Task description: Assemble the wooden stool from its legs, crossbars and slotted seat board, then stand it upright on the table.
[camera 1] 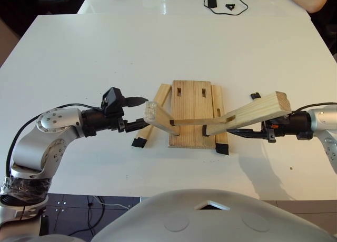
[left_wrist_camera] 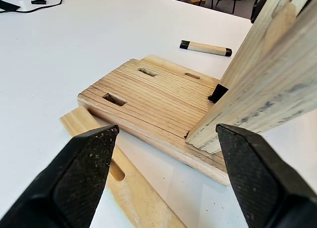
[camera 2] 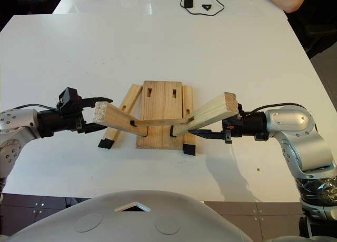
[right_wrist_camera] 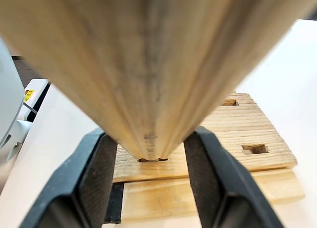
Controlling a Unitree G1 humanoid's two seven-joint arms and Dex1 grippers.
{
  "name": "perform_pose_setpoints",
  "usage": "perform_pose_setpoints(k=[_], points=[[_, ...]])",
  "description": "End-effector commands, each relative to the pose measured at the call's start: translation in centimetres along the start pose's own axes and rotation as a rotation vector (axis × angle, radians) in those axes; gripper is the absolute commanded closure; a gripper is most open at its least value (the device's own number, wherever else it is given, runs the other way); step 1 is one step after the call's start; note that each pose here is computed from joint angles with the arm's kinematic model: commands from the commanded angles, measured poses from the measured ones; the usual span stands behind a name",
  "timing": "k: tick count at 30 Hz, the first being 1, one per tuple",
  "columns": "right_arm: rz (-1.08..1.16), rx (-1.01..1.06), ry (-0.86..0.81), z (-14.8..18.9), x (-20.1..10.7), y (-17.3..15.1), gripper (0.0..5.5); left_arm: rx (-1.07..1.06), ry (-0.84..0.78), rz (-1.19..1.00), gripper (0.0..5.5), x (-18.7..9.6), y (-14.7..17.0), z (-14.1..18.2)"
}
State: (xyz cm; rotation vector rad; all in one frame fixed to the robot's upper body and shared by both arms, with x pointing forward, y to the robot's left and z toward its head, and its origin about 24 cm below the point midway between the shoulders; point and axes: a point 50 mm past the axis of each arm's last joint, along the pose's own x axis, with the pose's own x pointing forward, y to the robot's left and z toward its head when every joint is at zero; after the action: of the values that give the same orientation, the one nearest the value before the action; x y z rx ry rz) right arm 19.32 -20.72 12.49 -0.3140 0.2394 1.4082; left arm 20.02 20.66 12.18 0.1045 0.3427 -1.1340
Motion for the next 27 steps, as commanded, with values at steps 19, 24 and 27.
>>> perform_pose_setpoints(k=[19,24,27], points=[[0.062,0.031,0.133,-0.4,-1.3,-0.1,3.47,0.011,0.011,0.021,1.86,0.7,-1.5,-0.8],[0.079,0.012,0.209,-1.1,-0.7,-0.5,3.47,0.010,0.011,0.013,1.86,0.9,-1.8,-0.9],[0.115,0.001,0.231,-1.4,0.1,-0.4,3.47,0.007,0.012,0.009,1.86,1.0,-2.0,-1.0]])
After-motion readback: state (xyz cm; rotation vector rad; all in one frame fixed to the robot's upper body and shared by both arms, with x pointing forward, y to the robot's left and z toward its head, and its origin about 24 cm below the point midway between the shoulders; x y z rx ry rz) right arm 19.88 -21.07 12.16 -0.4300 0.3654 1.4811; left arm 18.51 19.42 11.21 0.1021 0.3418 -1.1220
